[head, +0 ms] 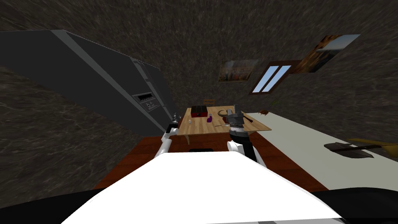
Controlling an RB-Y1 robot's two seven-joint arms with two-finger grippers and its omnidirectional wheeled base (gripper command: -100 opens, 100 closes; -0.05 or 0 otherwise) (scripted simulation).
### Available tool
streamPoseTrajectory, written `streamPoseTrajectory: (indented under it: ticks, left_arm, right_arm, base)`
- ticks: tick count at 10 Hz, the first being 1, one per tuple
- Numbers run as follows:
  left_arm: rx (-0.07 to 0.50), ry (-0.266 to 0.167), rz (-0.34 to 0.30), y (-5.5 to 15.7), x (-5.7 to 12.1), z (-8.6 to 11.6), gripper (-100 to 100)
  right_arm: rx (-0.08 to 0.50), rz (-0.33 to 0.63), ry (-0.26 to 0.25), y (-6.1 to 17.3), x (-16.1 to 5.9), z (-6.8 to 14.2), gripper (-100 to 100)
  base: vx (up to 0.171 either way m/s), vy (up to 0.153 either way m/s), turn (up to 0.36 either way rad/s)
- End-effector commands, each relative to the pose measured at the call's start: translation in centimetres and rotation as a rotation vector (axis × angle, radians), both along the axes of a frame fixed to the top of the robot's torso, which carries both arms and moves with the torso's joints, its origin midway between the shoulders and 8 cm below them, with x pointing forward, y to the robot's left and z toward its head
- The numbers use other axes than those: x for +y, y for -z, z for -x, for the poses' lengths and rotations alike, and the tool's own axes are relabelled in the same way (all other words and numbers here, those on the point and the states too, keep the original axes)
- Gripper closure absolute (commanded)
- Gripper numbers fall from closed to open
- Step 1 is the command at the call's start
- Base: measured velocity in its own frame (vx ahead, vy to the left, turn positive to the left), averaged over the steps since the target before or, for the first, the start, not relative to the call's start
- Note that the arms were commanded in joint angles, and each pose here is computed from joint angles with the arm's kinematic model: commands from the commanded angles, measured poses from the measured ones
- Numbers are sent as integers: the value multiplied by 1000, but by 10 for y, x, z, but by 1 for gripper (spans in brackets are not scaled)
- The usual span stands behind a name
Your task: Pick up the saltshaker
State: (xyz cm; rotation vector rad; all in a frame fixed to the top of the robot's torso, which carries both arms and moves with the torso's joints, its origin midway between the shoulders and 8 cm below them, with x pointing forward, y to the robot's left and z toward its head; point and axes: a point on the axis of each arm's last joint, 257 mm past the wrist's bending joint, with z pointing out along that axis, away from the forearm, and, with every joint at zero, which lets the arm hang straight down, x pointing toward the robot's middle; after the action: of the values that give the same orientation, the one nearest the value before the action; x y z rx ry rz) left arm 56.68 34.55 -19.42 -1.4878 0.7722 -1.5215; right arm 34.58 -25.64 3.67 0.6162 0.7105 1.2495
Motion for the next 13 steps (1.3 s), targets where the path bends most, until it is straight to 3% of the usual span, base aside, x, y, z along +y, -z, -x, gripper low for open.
streamPoseTrajectory:
  ticks: [1,2,3,5,8,10,11,12,13]
  left_arm:
    - [40,-10,27,20,5,-2,-100]
    - [48,-12,28,24,6,-2,-100]
    - [55,-20,72,26,9,-10,-100]
    - [85,-26,76,42,12,-8,-100]
    - [119,-49,174,58,20,-22,-100]
    - [157,-58,179,77,22,-18,-100]
    - [157,-65,228,77,24,-26,-100]
    - [187,-73,232,92,25,-22,-100]
    - [194,-83,284,96,26,-29,-100]
  right_arm:
    - [0,0,0,0,0,0,0]
    - [0,0,0,0,0,0,0]
    - [0,0,0,0,0,0,0]
    - [0,0,0,0,0,0,0]
    - [0,0,0,0,0,0,0]
    - [0,0,0,0,0,0,0]
    - [0,0,0,0,0,0,0]
    - [0,0,0,0,0,0,0]
    - [0,0,0,0,0,0,0]
  base:
    - [0,-24,18]
    - [0,-9,-7]
    - [-3,-12,35]
    - [-2,-14,9]
    - [1,-20,28]
    - [3,-18,4]
    - [1,-16,26]
    - [5,-17,13]
    - [10,-24,19]
